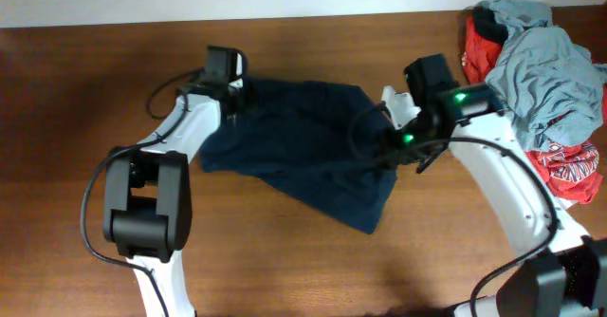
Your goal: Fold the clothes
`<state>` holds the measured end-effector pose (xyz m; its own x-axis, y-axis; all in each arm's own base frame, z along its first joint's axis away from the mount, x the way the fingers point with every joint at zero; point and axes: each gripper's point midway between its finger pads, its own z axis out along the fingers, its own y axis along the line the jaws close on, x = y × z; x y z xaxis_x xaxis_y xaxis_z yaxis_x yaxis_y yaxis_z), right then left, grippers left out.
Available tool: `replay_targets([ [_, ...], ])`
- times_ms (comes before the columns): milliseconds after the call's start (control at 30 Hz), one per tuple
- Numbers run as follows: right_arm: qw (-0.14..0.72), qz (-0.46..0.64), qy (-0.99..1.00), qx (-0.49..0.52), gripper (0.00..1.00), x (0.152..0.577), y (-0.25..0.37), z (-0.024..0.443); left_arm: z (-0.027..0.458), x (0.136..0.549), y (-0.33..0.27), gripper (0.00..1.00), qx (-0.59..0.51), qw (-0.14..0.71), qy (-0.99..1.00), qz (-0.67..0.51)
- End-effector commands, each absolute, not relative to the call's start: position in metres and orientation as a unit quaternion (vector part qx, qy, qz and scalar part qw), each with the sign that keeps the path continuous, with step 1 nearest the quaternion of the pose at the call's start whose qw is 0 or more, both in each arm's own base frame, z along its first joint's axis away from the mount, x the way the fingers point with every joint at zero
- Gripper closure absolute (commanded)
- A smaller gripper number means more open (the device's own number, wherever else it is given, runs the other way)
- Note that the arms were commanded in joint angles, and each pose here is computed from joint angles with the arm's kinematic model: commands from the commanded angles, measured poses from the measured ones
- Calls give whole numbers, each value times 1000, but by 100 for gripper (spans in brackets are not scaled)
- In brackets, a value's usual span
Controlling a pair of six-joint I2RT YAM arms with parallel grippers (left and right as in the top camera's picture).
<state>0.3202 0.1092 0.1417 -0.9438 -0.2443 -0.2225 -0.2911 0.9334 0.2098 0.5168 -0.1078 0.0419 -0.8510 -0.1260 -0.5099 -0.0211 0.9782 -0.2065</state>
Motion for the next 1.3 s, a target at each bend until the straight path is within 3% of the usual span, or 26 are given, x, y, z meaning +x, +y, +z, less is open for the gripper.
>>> replay_targets([
  [0,84,127,977,-147,38,313,115,110,52,528,-95,99,-41,281,955,-85],
  [133,68,135,978,-144,38,301,114,82,51,527,-93,99,-38,277,957,-81],
  [433,83,108,980,-145,39,307,106,73,47,520,-92,99,-31,262,962,-76],
  [567,92,109,979,-147,55,307,107,61,44,516,-94,99,-29,251,964,-81],
  [667,90,107,979,-145,59,303,105,49,42,512,-93,99,-30,242,966,-80],
  [733,94,94,981,-140,71,304,100,45,41,509,-93,99,-30,237,968,-79],
  [800,104,62,985,-120,96,311,89,45,40,508,-92,99,-30,235,968,-78],
  [1267,184,-175,967,37,96,350,1,88,40,507,-92,99,-30,232,969,-78],
])
